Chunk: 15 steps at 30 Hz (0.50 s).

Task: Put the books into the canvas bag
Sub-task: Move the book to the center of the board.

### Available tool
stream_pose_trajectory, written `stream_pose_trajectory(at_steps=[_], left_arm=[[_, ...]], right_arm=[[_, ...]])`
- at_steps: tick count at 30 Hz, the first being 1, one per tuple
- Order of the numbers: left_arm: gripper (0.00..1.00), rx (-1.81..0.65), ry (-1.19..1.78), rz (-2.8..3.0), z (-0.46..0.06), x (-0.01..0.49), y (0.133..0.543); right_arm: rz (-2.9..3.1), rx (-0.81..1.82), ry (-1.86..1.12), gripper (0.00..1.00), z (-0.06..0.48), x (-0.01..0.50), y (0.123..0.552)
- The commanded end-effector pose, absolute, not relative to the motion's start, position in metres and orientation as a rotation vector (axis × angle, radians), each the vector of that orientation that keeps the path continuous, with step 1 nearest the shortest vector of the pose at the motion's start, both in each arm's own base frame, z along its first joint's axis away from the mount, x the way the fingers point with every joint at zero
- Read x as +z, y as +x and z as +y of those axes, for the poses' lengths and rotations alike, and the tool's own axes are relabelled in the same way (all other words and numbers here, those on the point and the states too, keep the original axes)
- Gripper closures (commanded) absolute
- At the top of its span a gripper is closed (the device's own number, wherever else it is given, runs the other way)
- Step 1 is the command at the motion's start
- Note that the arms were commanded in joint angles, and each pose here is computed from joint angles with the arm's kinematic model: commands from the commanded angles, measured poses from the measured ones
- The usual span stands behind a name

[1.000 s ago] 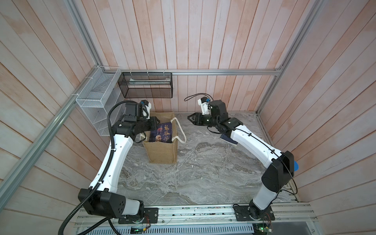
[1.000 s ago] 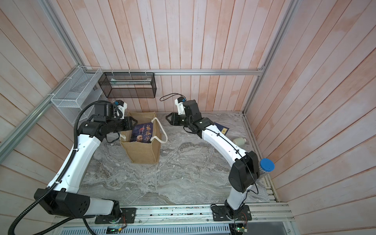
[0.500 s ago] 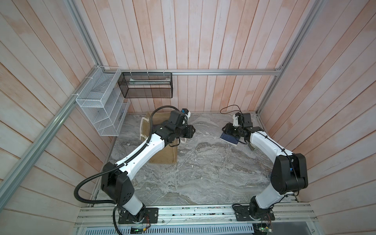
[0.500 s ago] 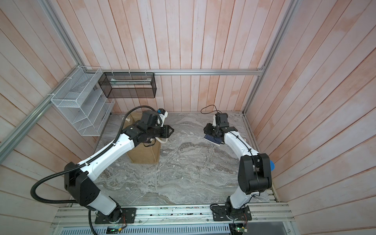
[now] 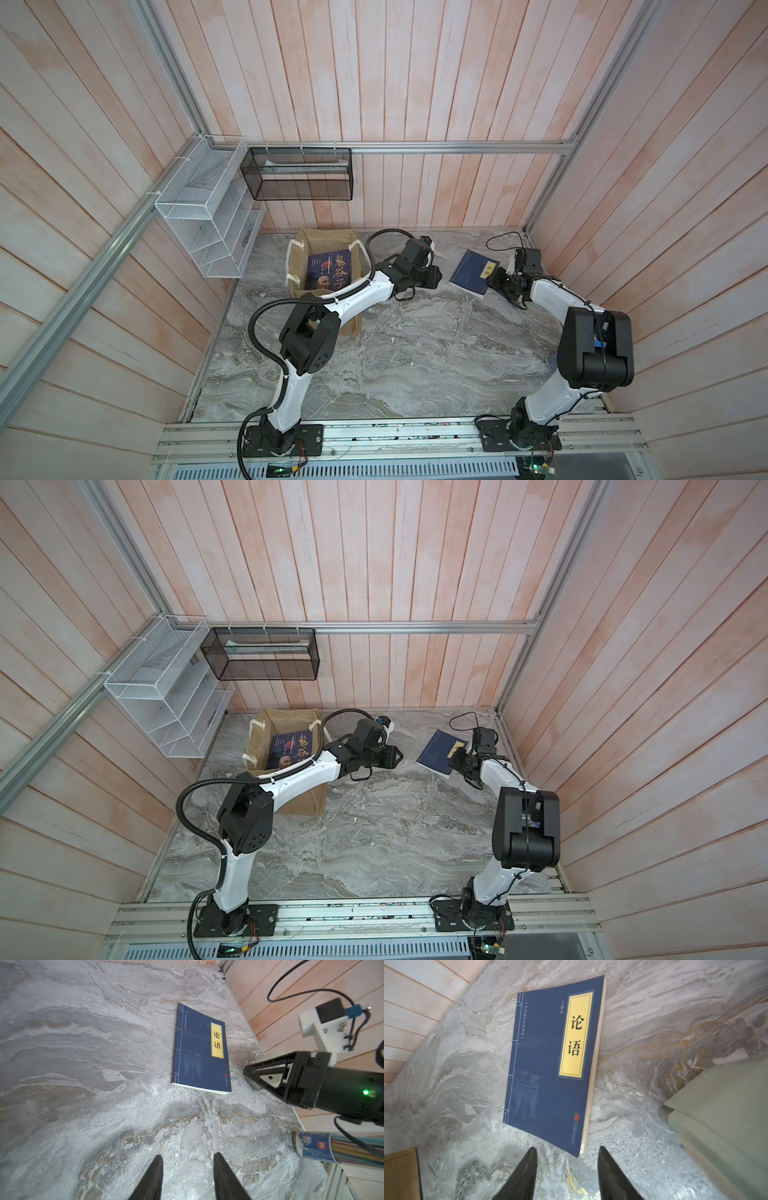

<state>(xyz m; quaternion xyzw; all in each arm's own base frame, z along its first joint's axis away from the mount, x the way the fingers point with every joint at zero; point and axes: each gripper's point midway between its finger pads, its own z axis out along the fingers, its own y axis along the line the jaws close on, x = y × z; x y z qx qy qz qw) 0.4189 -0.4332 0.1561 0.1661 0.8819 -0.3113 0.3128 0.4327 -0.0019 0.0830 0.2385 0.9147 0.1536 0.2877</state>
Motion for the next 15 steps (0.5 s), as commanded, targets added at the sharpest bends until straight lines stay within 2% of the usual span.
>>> stream_pose_trajectory(at_steps=[1,6,15], left_arm=[[0.57,-0.885,0.434,2.279,-0.453,0.159,0.431],[0.57,-0.88,0.436,2.291,-0.464,0.138,0.441],[0.57,-0.954,0.394,2.339,-0.491,0.087,0.457]], right_arm=[[2.461,0.415,0.622,0.51,-0.003,0.071,0.439],[2.503,0.412,0.638,0.5,-0.004,0.056,0.444],[2.49,0.517,0.627,0.54,0.009,0.058,0.451]])
